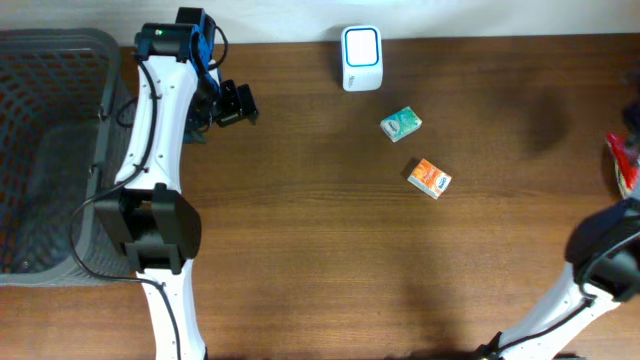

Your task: Scan the item barcode

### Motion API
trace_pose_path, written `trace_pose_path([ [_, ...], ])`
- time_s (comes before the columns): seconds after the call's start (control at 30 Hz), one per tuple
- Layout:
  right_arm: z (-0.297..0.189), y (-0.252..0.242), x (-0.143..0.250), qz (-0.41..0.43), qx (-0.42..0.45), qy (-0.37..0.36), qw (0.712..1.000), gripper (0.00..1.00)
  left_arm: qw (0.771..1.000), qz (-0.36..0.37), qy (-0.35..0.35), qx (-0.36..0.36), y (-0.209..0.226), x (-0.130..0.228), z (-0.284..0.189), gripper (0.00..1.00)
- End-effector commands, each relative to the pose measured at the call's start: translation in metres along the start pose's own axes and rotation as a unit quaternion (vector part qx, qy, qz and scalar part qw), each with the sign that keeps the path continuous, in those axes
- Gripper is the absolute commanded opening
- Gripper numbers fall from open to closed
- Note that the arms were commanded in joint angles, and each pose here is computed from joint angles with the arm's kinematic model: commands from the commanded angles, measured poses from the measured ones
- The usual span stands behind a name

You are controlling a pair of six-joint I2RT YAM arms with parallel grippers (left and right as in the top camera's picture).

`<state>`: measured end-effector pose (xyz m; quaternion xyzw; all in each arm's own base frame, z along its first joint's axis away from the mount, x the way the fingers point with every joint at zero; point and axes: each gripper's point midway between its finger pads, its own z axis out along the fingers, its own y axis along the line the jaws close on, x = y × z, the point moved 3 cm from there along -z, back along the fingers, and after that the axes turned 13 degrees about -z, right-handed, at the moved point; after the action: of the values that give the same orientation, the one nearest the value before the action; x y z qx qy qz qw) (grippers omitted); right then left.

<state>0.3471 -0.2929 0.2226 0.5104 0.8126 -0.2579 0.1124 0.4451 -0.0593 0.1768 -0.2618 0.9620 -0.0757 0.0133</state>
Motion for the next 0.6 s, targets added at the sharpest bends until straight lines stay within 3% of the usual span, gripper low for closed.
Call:
trace_pose_path([
  [0.0,0.043,-0.023,0.001,0.050,0.008,0.036,0.998,0.04,0.999,0.045,0.020,0.022,-0.026,0.020,0.004,0.99],
  [0.07,0.064,-0.034,0.000,0.069,0.016,0.040,0.997,0.05,0.998,0.063,0.016,0.027,-0.039,0.028,0.006,0.99],
  [0.1,0.069,-0.037,0.001,0.074,0.018,0.041,0.996,0.10,0.997,0.073,0.013,0.030,-0.046,0.031,0.007,0.99],
  [0.13,0.076,-0.040,0.000,0.080,0.020,0.041,0.996,0.24,0.996,0.084,0.009,0.035,-0.055,0.036,0.008,0.99],
  [0.17,0.080,-0.041,0.000,0.084,0.020,0.040,0.995,0.44,0.995,0.096,0.005,0.039,-0.064,0.041,0.009,0.99],
  [0.23,0.080,-0.039,0.000,0.085,0.012,0.041,0.995,0.56,0.993,0.114,-0.003,0.041,-0.076,0.049,0.011,0.99],
  [0.3,0.080,-0.034,0.002,0.084,-0.005,0.049,0.995,0.79,0.991,0.127,-0.007,0.040,-0.084,0.056,0.012,0.99],
  [0.47,0.065,-0.017,0.011,0.056,-0.081,0.082,0.992,0.84,0.988,0.147,-0.010,0.047,-0.099,0.067,0.014,0.98],
  [0.57,0.034,0.016,0.010,0.012,-0.194,0.075,0.978,0.89,0.985,0.162,-0.005,0.065,-0.112,0.078,0.015,0.89],
])
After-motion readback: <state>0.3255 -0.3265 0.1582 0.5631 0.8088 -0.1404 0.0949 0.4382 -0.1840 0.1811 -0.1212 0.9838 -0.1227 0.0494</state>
